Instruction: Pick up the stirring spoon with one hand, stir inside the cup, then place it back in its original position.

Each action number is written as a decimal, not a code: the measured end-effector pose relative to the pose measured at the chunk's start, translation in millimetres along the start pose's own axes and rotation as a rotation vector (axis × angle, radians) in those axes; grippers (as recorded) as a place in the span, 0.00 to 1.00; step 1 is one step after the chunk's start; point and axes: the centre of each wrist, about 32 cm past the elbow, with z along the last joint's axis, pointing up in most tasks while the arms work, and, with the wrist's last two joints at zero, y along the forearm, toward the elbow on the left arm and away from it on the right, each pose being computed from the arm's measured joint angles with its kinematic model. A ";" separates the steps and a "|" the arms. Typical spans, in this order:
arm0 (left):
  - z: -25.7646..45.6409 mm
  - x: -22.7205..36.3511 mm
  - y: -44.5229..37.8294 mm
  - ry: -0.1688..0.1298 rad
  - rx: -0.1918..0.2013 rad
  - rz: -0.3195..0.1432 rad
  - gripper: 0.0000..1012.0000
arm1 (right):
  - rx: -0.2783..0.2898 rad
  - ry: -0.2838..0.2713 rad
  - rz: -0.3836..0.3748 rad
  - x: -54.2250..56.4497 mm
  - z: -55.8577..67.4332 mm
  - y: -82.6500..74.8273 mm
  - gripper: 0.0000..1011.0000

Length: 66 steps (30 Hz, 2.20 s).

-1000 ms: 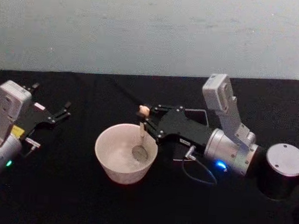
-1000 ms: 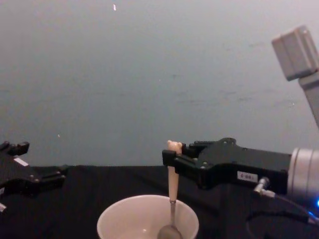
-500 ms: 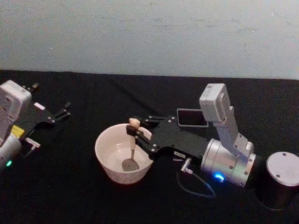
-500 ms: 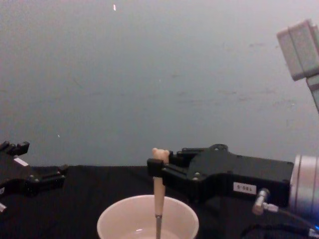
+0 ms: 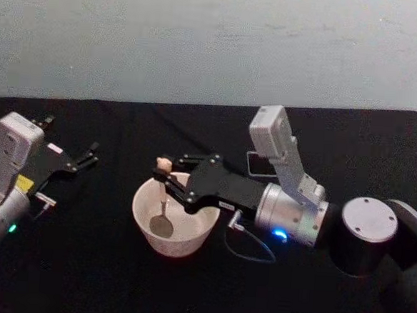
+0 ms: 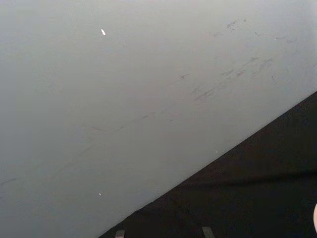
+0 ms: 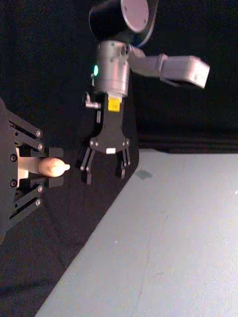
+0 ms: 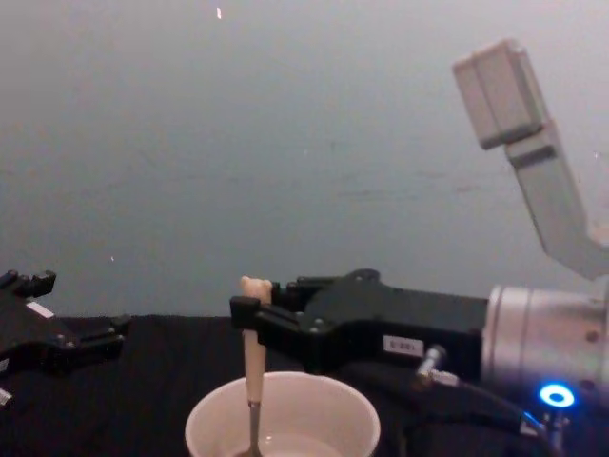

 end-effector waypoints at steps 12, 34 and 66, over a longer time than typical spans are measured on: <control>0.0 0.0 0.0 0.000 0.000 0.000 0.99 | -0.017 0.004 -0.115 22.5 -3.4 15.0 0.21; 0.0 0.0 0.0 0.000 0.000 0.000 0.99 | -0.015 0.016 -0.124 18.5 -0.4 -29.6 0.21; 0.0 0.0 0.0 0.000 0.000 0.000 0.99 | -0.008 0.010 -0.033 14.0 1.6 6.5 0.21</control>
